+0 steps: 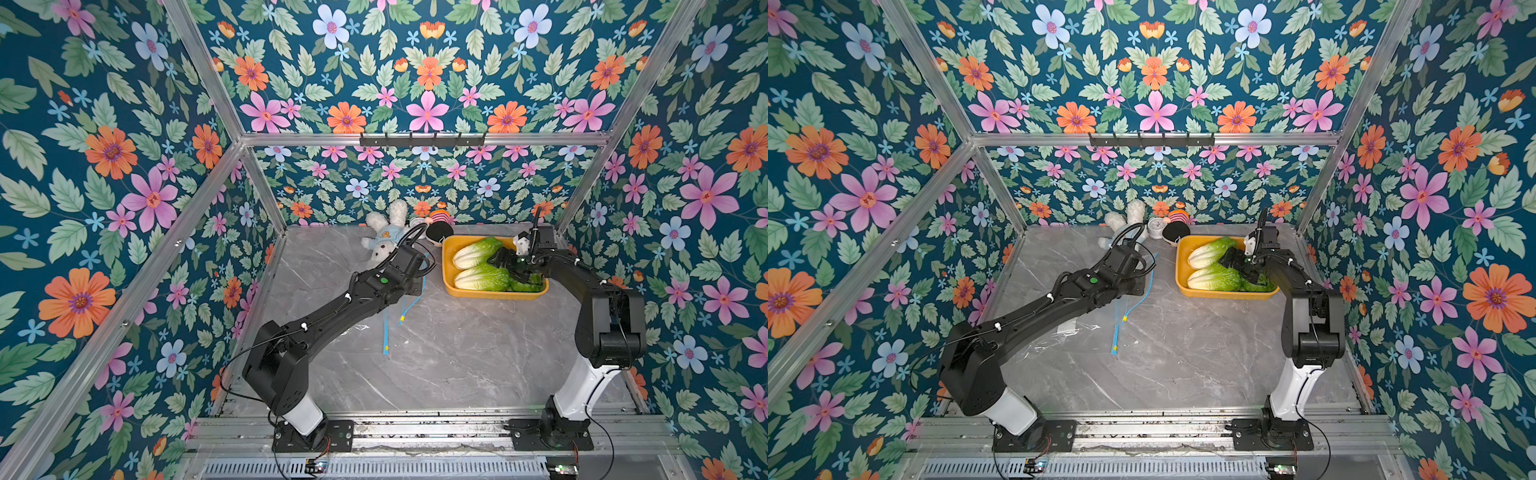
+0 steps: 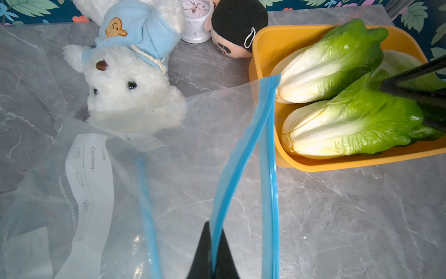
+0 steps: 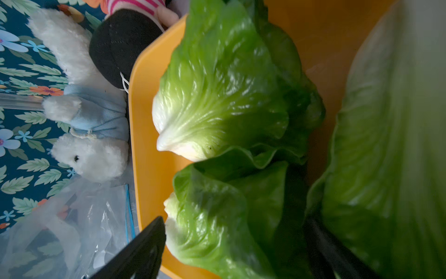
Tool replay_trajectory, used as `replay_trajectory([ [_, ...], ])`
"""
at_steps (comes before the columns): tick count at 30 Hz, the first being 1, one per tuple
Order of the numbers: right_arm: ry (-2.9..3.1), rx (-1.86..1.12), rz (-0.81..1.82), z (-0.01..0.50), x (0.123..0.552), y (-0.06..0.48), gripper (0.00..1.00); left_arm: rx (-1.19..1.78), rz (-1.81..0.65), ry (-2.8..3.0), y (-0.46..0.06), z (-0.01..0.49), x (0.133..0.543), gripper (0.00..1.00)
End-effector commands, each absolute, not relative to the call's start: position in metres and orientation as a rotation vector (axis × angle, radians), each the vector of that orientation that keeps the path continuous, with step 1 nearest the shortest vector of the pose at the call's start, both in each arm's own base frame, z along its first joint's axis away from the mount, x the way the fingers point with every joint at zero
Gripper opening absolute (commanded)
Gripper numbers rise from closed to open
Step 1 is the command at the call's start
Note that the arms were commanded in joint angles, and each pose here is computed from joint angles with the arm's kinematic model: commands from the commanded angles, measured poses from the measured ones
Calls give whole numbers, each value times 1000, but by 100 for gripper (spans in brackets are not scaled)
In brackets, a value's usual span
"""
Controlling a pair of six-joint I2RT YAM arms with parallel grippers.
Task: Put the chinese cabbages into a zipper bag and zip it
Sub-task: Pick up the Chinese cabbage from the basket.
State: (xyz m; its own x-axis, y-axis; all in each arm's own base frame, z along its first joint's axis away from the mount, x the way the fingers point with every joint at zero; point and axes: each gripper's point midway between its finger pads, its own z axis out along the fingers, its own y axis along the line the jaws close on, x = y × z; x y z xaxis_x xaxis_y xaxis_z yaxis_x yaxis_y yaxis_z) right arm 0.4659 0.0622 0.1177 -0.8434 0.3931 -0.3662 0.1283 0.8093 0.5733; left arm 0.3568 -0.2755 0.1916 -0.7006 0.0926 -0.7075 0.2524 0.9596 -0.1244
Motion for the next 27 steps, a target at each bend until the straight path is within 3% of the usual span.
replay_trajectory([
  [1, 2525, 316, 864, 120, 458, 80, 89, 217, -272, 2323, -275, 196, 360, 0],
  [9, 2461, 196, 1088, 144, 440, 113, 71, 222, -297, 2320, -278, 196, 360, 0],
  [11, 2467, 206, 1096, 139, 440, 114, 65, 222, -303, 2314, -279, 198, 359, 0],
  [21, 2532, 192, 1022, 110, 444, 109, 52, 226, -312, 2314, -279, 197, 359, 0],
  [27, 2471, 210, 1040, 121, 447, 106, 25, 220, -316, 2306, -279, 201, 359, 0],
])
